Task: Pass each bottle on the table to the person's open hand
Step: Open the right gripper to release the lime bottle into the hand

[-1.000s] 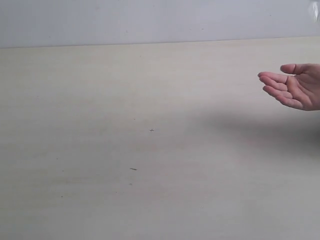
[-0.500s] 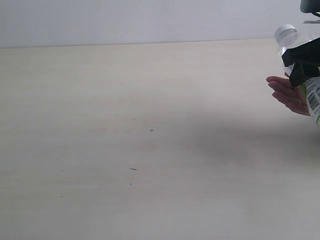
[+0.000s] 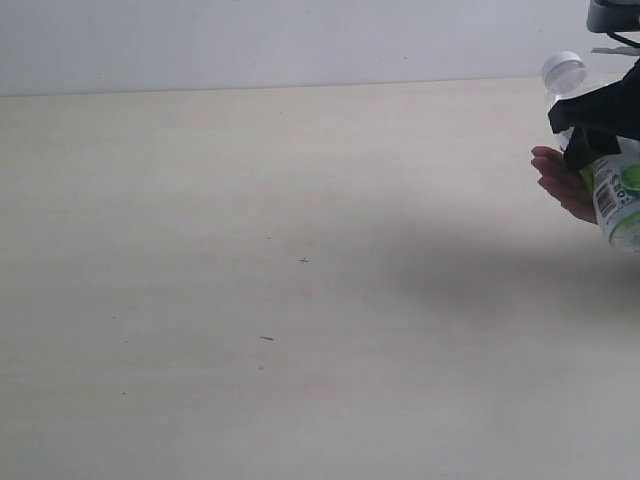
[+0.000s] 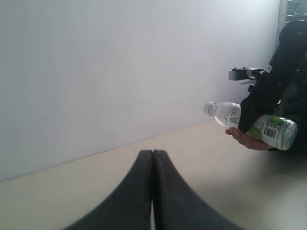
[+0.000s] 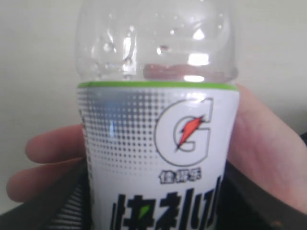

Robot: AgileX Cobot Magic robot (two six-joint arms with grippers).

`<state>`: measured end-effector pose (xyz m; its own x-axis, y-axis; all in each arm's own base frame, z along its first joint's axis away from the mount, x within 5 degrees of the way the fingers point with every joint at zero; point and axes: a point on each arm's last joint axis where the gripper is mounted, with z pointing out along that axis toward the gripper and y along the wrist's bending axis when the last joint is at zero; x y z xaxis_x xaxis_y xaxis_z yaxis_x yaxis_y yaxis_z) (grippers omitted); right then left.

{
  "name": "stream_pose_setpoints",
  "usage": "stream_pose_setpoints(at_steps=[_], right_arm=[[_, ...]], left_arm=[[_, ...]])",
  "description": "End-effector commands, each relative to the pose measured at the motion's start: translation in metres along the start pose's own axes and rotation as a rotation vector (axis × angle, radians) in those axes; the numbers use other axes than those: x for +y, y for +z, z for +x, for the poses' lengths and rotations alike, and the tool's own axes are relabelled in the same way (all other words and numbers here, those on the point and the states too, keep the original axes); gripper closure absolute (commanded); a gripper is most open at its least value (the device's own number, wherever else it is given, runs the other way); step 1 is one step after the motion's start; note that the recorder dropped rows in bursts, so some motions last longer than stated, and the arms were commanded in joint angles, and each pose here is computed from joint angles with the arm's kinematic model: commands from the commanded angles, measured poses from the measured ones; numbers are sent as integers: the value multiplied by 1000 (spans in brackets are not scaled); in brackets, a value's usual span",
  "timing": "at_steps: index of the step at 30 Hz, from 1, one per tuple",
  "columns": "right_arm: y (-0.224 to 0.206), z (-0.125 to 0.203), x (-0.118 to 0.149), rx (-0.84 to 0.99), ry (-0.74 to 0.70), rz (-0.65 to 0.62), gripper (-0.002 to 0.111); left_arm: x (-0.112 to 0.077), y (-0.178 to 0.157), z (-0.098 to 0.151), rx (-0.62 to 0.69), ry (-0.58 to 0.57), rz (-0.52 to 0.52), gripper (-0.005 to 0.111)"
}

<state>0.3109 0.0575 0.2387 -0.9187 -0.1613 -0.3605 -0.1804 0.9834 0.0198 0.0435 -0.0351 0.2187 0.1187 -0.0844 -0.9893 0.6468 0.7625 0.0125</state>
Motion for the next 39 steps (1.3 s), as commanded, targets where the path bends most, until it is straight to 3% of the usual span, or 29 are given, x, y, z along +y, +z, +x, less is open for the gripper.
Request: stream_pose_setpoints(at_steps=[1, 12, 22, 26, 39], right_arm=[[1, -1, -1, -12, 6, 1, 100], [1, -1, -1, -12, 19, 1, 54], [1, -1, -1, -12, 19, 1, 32], [1, -1, -1, -12, 19, 1, 27], [-15, -3, -1, -65, 17, 2, 26]], left_arm=[[0, 0, 0, -5, -1, -4, 107], [0, 0, 0, -5, -1, -4, 107], [0, 0, 0, -5, -1, -4, 107], [0, 0, 0, -5, -1, -4, 107], [0, 0, 0, -5, -1, -4, 107]])
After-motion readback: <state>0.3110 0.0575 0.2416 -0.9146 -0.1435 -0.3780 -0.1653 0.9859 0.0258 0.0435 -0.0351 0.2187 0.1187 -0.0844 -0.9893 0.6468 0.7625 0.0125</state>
